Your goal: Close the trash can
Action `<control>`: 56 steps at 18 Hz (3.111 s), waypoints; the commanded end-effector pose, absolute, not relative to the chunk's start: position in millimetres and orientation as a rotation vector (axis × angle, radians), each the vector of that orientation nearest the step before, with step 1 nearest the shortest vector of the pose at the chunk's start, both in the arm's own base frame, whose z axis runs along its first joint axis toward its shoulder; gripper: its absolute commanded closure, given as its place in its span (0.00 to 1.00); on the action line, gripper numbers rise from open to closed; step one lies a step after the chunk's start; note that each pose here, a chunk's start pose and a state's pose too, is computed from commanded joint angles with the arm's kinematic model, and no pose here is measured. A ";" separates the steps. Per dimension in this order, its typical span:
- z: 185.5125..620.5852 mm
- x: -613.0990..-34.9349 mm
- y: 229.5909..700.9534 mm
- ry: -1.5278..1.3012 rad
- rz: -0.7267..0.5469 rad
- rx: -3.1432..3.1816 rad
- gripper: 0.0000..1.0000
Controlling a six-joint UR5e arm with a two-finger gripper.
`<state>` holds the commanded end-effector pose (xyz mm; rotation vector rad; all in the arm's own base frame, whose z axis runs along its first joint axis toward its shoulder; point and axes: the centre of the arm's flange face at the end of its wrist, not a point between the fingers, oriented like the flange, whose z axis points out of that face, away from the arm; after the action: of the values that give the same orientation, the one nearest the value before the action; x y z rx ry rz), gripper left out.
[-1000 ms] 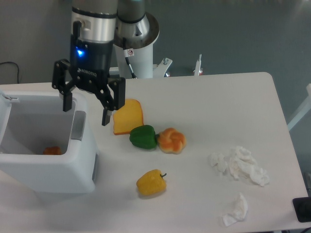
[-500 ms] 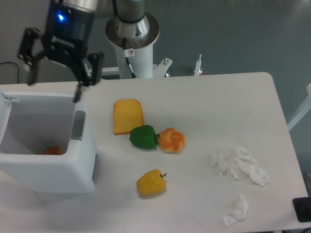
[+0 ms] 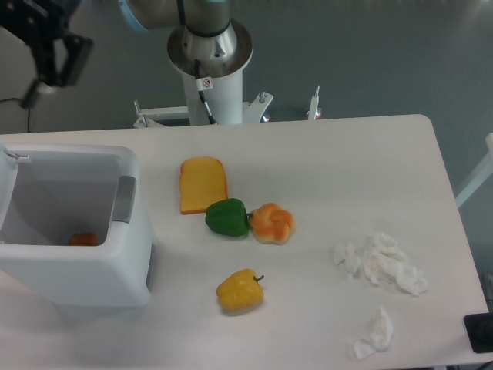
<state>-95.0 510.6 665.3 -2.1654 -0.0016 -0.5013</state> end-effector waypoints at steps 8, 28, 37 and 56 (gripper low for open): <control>669.6 -57.4 517.7 0.116 -0.676 -2.103 0.00; 637.6 -2.6 548.8 0.244 -0.927 -2.084 0.00; 613.4 6.2 572.4 0.269 -0.965 -2.104 0.00; 584.0 -13.1 584.3 0.179 -0.795 -2.241 0.00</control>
<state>-13.1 584.3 584.0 -2.2414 0.1786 -0.7945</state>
